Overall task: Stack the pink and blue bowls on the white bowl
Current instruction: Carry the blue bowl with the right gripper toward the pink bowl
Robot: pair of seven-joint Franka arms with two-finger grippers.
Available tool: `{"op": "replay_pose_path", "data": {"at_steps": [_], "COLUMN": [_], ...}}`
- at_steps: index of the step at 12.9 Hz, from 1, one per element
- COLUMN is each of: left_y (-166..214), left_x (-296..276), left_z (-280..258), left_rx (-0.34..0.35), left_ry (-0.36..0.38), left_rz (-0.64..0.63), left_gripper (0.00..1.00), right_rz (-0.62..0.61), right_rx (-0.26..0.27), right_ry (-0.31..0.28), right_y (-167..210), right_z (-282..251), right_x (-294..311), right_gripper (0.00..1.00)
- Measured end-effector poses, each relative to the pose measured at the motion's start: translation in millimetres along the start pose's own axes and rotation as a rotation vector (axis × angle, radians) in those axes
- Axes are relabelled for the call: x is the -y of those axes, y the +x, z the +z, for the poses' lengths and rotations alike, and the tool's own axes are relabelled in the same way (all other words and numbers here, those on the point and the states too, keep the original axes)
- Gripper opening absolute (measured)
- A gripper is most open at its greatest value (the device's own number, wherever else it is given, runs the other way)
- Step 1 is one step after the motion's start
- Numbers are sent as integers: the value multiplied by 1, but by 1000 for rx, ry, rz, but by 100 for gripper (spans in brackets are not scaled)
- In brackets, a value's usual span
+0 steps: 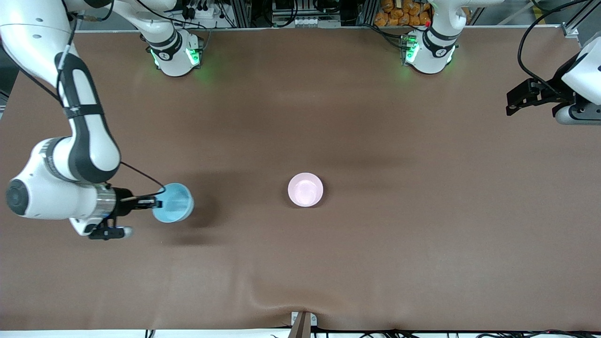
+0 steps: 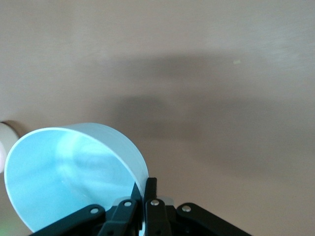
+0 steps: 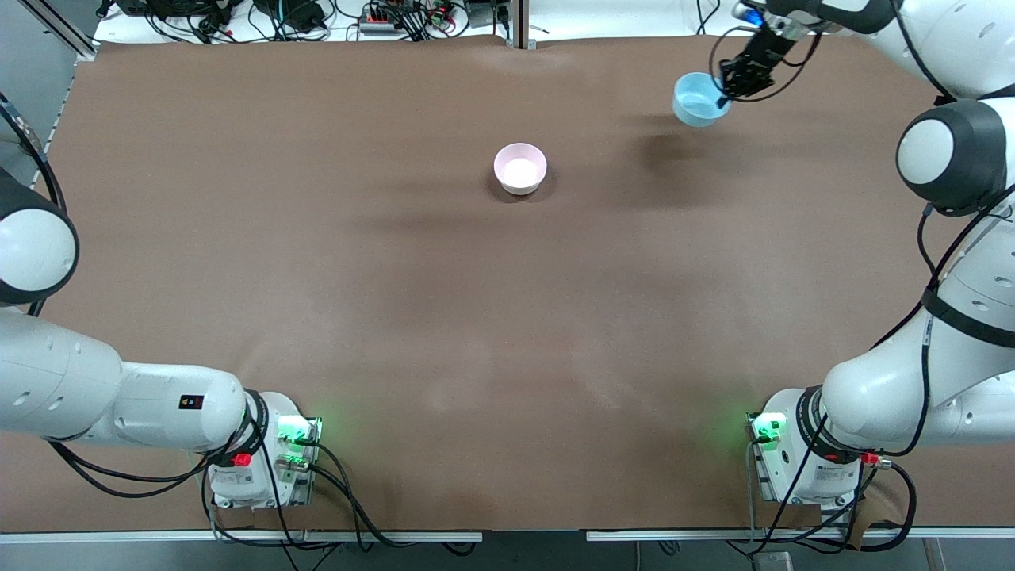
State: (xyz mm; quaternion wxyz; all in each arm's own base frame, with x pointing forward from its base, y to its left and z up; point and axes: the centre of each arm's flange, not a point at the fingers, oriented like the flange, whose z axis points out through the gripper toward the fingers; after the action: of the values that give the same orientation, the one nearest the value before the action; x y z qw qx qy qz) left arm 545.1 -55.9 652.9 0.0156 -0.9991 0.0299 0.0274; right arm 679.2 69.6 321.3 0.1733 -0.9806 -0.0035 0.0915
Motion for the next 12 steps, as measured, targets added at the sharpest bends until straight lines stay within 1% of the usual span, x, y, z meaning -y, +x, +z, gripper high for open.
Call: {"op": "replay_pose_path", "data": {"at_steps": [2, 4, 6, 8, 12], "left_y": [0, 0, 2, 4, 8], "left_x": [0, 0, 1, 0, 2], "left_z": [0, 0, 2, 3, 7], "left_rx": [-1, -1, 1, -4, -5], "left_ry": [0, 0, 0, -6, -19], "left_rz": [-10, -15, -15, -15, -21], "left_gripper": [100, 100, 100, 100, 100], "right_rz": [-16, -24, -15, 24, 116], "right_rx": [27, 51, 57, 34, -49], "right_ry": [30, 35, 38, 33, 39], "right_y": [-5, -16, -27, -36, -51], "right_z": [19, 43, 63, 82, 135], "right_x": [51, 112, 160, 197, 263], "right_gripper": [4, 4, 4, 4, 4]}}
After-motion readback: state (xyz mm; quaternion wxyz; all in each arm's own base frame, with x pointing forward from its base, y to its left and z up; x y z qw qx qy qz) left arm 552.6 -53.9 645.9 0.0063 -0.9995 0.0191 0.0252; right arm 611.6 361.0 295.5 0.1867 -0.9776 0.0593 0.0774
